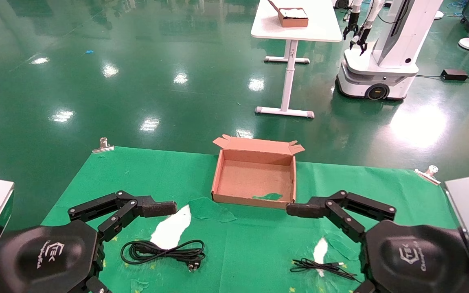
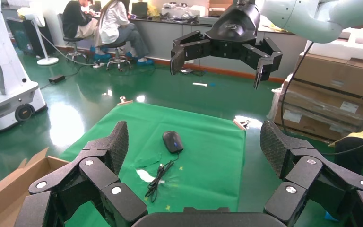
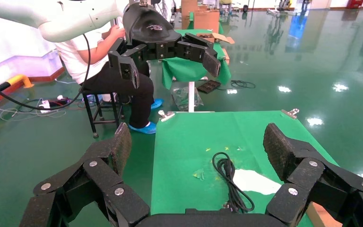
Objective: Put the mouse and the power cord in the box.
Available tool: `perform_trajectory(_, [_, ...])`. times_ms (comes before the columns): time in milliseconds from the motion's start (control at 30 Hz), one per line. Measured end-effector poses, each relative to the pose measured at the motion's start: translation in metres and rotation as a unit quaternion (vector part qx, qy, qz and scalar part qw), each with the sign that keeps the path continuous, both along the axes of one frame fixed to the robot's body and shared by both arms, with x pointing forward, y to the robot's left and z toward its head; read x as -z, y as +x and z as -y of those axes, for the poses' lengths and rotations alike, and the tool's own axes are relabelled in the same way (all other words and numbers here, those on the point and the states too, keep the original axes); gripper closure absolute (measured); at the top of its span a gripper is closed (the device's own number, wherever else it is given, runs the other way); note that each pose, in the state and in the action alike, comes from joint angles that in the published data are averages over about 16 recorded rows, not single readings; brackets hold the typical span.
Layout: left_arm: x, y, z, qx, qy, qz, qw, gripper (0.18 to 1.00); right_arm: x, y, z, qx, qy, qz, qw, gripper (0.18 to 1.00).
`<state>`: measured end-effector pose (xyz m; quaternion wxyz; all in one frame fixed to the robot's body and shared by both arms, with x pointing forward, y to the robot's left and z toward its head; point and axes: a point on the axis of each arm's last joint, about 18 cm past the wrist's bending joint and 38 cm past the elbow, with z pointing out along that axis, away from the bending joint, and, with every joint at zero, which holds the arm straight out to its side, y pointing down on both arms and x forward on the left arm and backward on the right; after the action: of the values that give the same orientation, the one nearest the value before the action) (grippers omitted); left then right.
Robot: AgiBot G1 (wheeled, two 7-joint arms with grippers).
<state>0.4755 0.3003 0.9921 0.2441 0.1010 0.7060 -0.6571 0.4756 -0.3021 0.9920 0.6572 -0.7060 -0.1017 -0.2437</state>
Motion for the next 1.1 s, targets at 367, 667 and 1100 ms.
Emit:
perform_trajectory(367, [0.0001, -0.0002, 0.0002, 0.001, -0.001, 0.0, 1.0, 0.184, 0.0, -0.0002, 0.0, 0.0, 0.001, 0.0, 1.0, 0.178])
perform_trajectory(667, [0.0002, -0.0003, 0.0004, 0.001, -0.002, 0.001, 1.0, 0.184, 0.0, -0.0003, 0.0, 0.0, 0.001, 0.0, 1.0, 0.178])
perform_trajectory(1100, [0.0002, -0.0003, 0.0004, 0.001, -0.002, 0.001, 1.0, 0.184, -0.0001, -0.0003, 0.0, 0.0, 0.002, 0.0, 1.0, 0.178])
